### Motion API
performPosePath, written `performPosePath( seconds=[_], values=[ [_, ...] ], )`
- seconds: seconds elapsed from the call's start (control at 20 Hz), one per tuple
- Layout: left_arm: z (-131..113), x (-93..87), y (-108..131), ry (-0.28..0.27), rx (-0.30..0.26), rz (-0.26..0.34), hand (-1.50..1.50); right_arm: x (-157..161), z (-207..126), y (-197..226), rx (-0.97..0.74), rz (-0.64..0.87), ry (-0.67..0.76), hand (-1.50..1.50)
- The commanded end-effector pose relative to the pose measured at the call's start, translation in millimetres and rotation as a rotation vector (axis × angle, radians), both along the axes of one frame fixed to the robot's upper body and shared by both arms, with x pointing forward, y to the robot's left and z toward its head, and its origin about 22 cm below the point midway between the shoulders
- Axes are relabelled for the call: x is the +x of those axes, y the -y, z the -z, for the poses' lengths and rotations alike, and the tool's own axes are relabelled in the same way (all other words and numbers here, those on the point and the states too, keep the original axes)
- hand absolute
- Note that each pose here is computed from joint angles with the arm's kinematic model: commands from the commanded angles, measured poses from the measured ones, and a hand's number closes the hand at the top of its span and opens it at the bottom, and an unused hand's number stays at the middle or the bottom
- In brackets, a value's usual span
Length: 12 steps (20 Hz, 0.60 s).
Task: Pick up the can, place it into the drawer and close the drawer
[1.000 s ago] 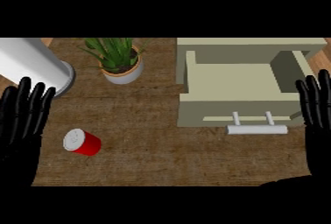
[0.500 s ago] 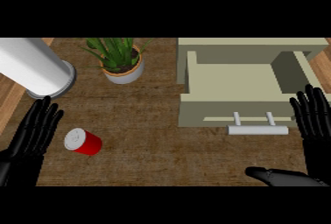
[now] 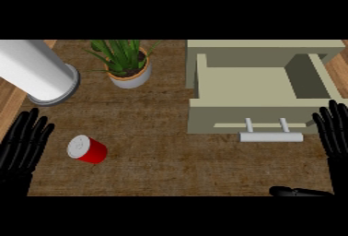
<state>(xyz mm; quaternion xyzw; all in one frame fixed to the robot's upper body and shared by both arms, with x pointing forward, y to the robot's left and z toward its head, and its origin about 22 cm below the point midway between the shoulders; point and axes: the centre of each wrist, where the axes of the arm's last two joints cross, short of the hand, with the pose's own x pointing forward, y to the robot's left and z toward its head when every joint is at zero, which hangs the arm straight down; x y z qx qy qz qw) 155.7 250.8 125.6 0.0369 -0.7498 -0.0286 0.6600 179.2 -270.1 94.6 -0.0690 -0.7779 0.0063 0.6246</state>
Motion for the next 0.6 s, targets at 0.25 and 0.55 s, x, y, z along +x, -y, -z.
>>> performPosePath(
  seconds=[0.25, 0.55],
  values=[
    [17.8, 10.2, -14.1, -0.032, -0.008, -0.046, -1.50, -17.3, 6.3, 12.8, 0.007, -0.003, -0.027, -1.50],
    [24.4, 28.7, -9.2, -0.047, -0.034, -0.050, -1.50, -22.4, 12.8, 16.9, 0.007, 0.005, 0.007, -1.50]
  ],
)
